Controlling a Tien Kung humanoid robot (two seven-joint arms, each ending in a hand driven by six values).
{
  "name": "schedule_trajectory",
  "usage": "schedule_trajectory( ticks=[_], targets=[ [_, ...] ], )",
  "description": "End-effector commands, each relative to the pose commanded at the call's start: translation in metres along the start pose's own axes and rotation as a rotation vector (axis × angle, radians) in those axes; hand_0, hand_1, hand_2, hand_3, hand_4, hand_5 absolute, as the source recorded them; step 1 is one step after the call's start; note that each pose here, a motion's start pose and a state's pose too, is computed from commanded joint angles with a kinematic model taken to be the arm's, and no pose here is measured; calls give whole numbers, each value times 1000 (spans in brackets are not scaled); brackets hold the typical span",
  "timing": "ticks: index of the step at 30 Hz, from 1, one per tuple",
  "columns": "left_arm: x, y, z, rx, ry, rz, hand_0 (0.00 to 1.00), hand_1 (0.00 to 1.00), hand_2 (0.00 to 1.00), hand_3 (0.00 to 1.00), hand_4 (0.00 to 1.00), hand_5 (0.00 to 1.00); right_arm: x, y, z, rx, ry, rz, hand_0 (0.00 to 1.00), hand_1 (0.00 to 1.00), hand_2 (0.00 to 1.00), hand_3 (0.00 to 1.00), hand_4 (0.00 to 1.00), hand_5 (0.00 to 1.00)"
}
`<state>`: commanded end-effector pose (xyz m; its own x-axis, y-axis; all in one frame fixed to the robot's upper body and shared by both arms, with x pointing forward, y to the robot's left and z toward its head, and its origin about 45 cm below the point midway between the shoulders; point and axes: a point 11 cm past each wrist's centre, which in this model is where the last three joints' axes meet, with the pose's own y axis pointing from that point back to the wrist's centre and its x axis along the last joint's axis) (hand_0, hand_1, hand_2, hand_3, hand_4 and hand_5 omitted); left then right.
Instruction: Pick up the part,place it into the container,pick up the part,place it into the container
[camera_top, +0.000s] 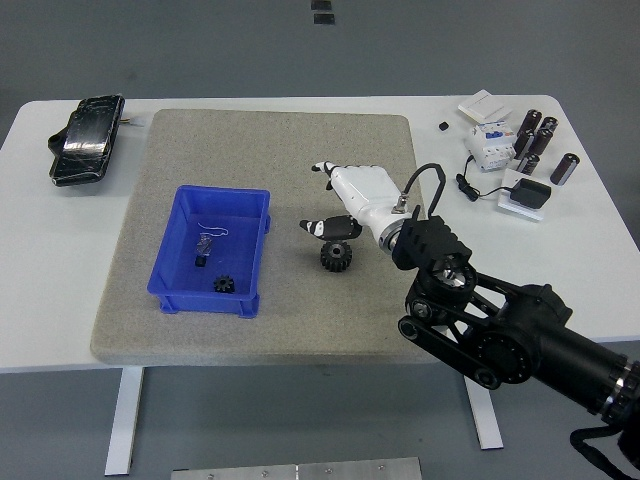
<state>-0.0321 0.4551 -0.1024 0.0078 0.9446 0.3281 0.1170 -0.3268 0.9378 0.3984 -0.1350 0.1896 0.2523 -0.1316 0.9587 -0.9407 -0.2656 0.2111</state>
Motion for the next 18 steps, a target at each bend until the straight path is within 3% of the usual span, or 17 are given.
schedule_trajectory(
  ticks=[7, 18],
  targets=[
    [-1, 0, 0, 0, -5, -3, 666, 599, 589, 591, 676, 546, -24, 10, 9, -19, 7, -76, 603, 606, 746, 854, 883, 505],
    [-2, 0, -1, 3, -9, -3, 667, 600, 590, 590, 676, 547, -47, 14, 11, -21, 27, -153, 592, 605, 748, 849, 901, 526]
  ],
)
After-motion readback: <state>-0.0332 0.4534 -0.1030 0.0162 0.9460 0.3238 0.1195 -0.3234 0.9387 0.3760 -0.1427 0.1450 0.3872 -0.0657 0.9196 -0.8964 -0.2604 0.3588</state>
